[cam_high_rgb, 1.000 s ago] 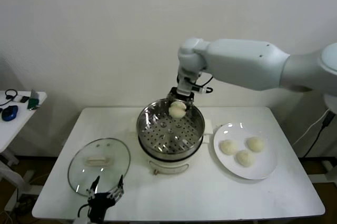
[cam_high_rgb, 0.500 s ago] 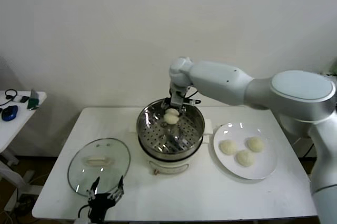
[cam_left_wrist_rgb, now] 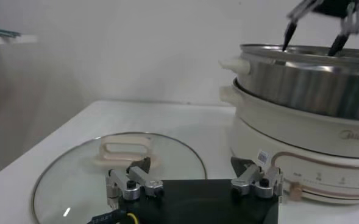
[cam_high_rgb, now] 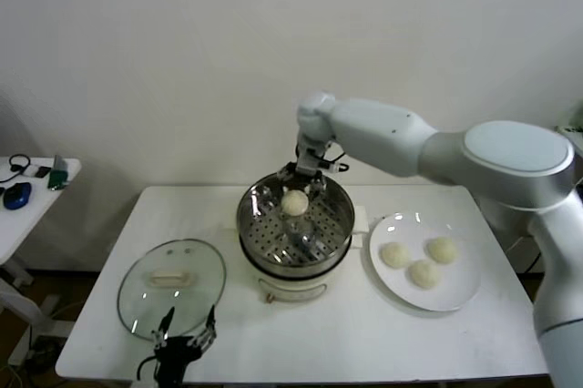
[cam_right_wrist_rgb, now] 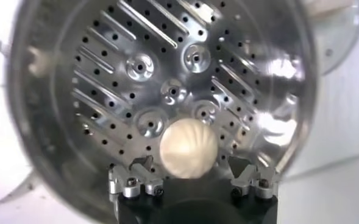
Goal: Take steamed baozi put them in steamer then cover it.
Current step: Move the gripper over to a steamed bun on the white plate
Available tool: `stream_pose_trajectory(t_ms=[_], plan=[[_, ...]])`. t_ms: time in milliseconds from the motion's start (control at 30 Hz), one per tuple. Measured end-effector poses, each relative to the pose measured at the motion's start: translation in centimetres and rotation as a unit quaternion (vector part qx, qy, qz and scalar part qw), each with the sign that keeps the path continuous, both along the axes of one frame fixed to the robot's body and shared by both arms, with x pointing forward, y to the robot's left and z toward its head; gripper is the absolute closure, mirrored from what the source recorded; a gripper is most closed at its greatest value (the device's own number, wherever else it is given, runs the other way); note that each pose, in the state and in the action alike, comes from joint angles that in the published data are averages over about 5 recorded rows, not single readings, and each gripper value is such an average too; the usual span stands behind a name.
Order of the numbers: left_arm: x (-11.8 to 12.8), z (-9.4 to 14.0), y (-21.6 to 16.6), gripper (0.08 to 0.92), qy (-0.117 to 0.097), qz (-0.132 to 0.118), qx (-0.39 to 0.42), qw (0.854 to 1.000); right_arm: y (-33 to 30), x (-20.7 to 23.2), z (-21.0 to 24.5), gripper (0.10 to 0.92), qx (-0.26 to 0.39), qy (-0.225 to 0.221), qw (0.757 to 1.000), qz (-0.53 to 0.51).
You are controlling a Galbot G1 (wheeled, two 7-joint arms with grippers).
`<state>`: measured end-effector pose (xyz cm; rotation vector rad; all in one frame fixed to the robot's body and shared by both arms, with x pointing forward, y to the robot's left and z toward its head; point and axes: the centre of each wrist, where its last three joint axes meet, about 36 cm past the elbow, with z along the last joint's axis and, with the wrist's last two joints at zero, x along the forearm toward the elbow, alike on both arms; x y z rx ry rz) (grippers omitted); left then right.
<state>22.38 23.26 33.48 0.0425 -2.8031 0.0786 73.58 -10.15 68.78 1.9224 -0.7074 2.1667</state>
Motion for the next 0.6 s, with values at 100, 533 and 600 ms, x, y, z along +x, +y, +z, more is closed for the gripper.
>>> stream_pose_trajectory(t_ms=[100, 533, 600], plan=[[0.0, 0.1, 0.0, 0.177, -0.002, 0.0, 0.0, 1.0, -4.2, -0.3, 2.9, 0.199, 0.014, 0.007, 0.997, -0.08], [0.4, 0.2, 0.2, 0.177, -0.009, -0.004, -0.002, 1.0, -20.5, -7.2, -0.8, 0.2, 0.051, 0.059, 0.914, -0.399], [0.3, 0.2, 0.2, 0.177, -0.01, -0.005, -0.001, 1.0, -21.5, -8.0, -2.7, 0.2, 0.05, 0.068, 0.902, -0.424]])
